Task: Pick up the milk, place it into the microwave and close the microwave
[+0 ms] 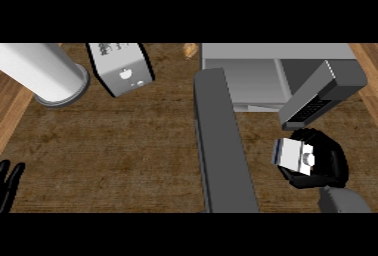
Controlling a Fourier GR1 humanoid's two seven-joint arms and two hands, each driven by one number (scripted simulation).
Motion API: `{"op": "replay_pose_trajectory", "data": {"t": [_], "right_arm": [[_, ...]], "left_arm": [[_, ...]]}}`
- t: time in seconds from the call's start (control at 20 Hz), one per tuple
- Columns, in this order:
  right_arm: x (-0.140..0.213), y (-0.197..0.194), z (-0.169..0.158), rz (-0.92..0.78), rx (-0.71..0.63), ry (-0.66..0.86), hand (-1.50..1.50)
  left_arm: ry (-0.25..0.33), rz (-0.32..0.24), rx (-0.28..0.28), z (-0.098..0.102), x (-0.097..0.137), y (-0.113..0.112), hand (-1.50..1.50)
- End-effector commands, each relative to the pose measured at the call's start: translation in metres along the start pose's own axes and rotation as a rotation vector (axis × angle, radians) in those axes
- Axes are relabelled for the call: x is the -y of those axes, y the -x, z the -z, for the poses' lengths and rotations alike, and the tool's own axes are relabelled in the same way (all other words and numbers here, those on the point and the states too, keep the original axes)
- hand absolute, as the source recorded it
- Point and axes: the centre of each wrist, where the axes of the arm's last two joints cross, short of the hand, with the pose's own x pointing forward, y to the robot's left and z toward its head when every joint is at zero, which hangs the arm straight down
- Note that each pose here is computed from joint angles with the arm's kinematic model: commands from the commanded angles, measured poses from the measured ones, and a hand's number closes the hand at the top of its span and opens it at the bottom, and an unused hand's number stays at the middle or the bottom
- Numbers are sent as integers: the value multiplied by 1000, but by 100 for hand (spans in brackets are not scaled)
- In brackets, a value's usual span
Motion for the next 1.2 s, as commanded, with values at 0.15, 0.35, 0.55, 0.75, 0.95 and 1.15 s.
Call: {"op": "replay_pose_trajectory", "data": {"t": [0.15, 0.35, 0.55, 0.75, 0.95, 1.15], "right_arm": [[-40, -33, 40, -60, 20, -44, 150], [-39, -31, 72, -156, 8, -23, 150], [-57, -24, 100, -200, -35, -38, 150], [-63, -12, 146, -204, -61, -38, 150], [-93, -4, 169, -211, -75, -56, 150], [-83, 12, 173, -237, -68, -43, 150]], "left_arm": [[3, -4, -10, -12, 0, 4, -150], [-22, 9, -6, -9, -24, 2, -150], [-32, 14, -6, 5, -30, -12, -150], [-13, -5, -21, -1, -23, 18, -150], [-9, 0, -23, -7, -26, 9, -150], [37, -8, -35, 1, -22, 16, -150]]}}
